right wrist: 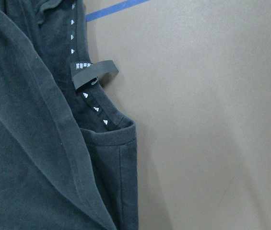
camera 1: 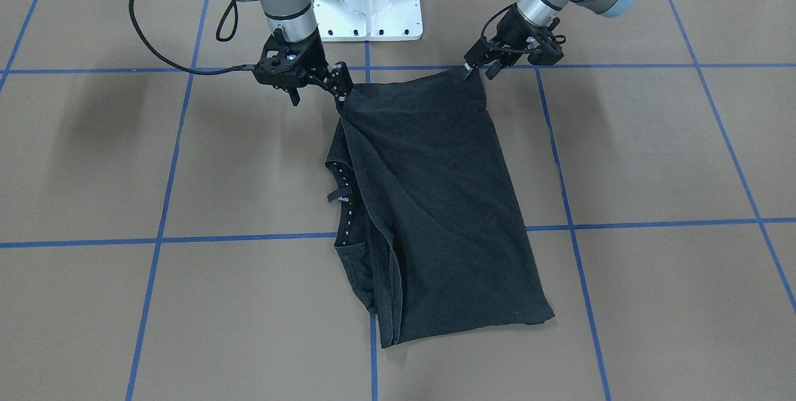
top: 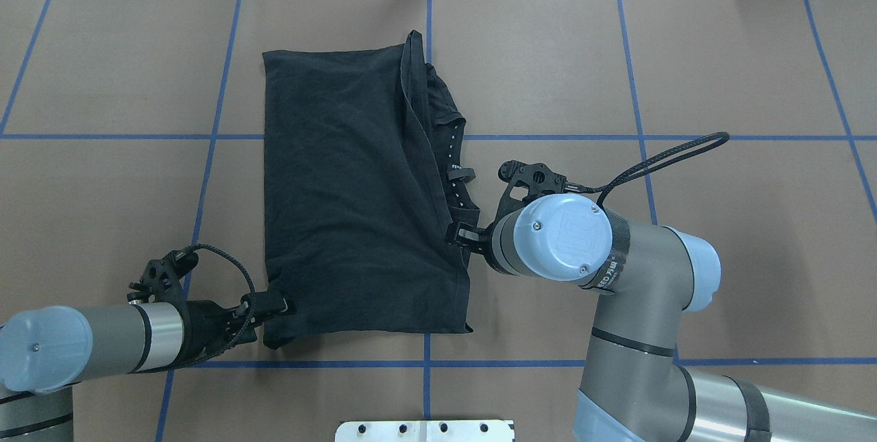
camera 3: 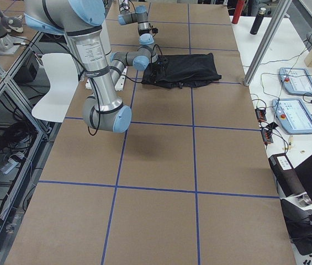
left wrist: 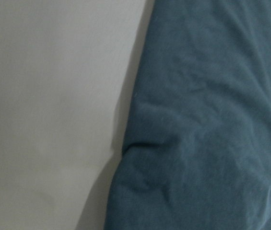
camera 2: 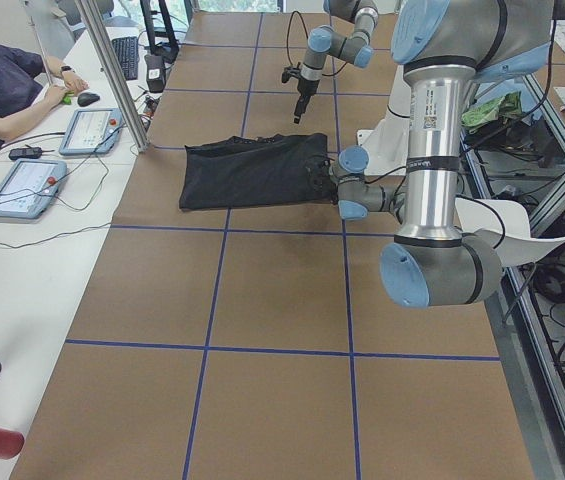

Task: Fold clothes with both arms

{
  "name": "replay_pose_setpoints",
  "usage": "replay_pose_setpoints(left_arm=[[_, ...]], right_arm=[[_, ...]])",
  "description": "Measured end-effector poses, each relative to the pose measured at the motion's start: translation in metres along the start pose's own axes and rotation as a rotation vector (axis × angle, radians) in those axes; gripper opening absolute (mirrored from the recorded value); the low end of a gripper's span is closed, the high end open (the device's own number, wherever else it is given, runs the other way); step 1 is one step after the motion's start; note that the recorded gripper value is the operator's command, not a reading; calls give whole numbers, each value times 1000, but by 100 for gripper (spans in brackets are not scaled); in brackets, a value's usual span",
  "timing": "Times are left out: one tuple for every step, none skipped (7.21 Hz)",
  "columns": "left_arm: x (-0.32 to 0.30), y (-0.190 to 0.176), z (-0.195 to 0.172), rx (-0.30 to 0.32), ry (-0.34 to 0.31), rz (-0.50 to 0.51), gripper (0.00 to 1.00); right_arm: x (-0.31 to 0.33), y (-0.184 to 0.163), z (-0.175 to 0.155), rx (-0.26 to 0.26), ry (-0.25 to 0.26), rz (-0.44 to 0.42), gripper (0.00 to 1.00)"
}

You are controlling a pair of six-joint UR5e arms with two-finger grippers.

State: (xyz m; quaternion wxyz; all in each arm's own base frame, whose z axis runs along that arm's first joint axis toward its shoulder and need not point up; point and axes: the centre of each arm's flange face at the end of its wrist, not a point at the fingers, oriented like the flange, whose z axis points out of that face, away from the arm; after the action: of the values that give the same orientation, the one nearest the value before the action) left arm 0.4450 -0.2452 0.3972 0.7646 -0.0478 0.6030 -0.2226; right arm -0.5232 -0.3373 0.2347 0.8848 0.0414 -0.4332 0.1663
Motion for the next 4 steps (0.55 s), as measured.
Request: replay_pose_setpoints(left_arm=[[0, 3, 2, 2, 2, -19, 62], [-1, 3, 3, 10, 2, -27, 52], [-2, 3, 4, 14, 0, -28, 47], [-3, 4, 5, 13, -1, -24, 47]], right_arm=[[0, 0, 0, 0, -1, 1, 100], [0, 1, 0, 0, -1, 1, 100], [-1, 1, 0, 0, -1, 1, 100], [-1, 1, 0, 0, 0, 1, 100]])
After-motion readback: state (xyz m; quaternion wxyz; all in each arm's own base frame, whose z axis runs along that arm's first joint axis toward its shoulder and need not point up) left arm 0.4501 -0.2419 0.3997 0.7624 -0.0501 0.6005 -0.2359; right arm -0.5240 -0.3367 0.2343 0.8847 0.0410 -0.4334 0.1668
